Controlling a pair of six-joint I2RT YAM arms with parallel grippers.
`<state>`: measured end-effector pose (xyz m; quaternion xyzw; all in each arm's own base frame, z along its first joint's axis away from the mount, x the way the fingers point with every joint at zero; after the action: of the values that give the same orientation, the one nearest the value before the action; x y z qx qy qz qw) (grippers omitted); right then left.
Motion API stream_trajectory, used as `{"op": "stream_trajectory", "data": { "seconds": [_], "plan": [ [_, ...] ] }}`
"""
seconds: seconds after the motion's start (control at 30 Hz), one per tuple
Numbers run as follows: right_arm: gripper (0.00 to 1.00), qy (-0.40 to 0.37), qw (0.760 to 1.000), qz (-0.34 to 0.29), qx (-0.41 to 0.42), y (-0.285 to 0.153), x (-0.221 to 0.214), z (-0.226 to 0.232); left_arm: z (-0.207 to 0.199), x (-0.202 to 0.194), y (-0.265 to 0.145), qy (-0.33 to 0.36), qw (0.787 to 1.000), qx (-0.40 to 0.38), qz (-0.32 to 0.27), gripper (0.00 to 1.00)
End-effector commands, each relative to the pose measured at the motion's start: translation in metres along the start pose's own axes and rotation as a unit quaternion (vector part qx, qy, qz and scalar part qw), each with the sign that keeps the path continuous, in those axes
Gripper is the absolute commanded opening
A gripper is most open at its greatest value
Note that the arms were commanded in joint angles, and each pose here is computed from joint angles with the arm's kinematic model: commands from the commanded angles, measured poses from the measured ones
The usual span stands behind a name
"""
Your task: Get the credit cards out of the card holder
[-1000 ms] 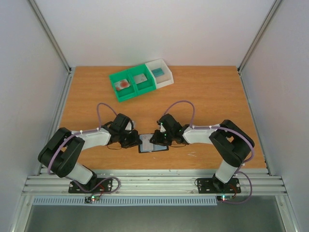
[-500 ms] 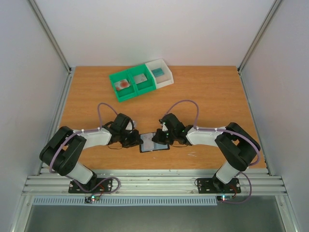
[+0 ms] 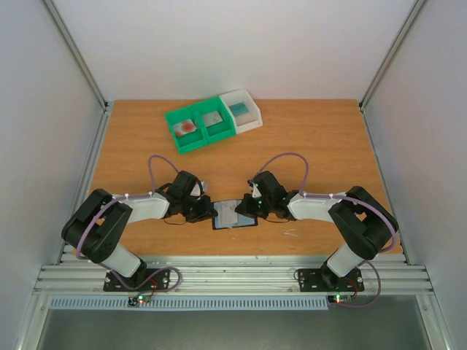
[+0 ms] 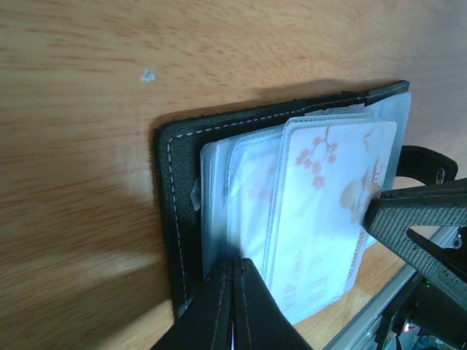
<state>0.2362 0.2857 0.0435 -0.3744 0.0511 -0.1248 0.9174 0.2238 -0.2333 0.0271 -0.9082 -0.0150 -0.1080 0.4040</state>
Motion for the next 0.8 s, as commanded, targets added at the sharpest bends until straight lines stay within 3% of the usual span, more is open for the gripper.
{"op": "stream_trajectory", "data": {
  "seconds": [0.0, 0.27, 0.77],
  "plan": [
    [0.01, 0.005, 1.0, -0.011, 0.002, -0.006, 0.004, -0.005, 0.025, -0.019, 0.007, -0.023, 0.998, 0.048, 0.027, 0.03],
    [0.01, 0.006, 1.0, -0.013, 0.014, -0.014, 0.005, -0.004, 0.023, -0.018, 0.006, -0.023, 0.998, 0.046, 0.026, 0.02],
    [0.01, 0.009, 0.999, -0.038, 0.006, -0.034, 0.008, -0.004, 0.004, -0.009, -0.008, -0.022, 1.0, 0.019, 0.002, 0.12]
  ]
}}
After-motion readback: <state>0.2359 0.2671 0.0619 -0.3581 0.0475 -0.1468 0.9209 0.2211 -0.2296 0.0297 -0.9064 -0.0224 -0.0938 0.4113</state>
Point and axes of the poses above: each gripper's point midway between its finger pads, its own y axis out along the fingers, its own z axis along the line the jaws close on, x = y × z, the point moved 1 cm from there along -y, back along the fingers, and after that the axes turned 15 degrees about y, right-handed, at the moved point
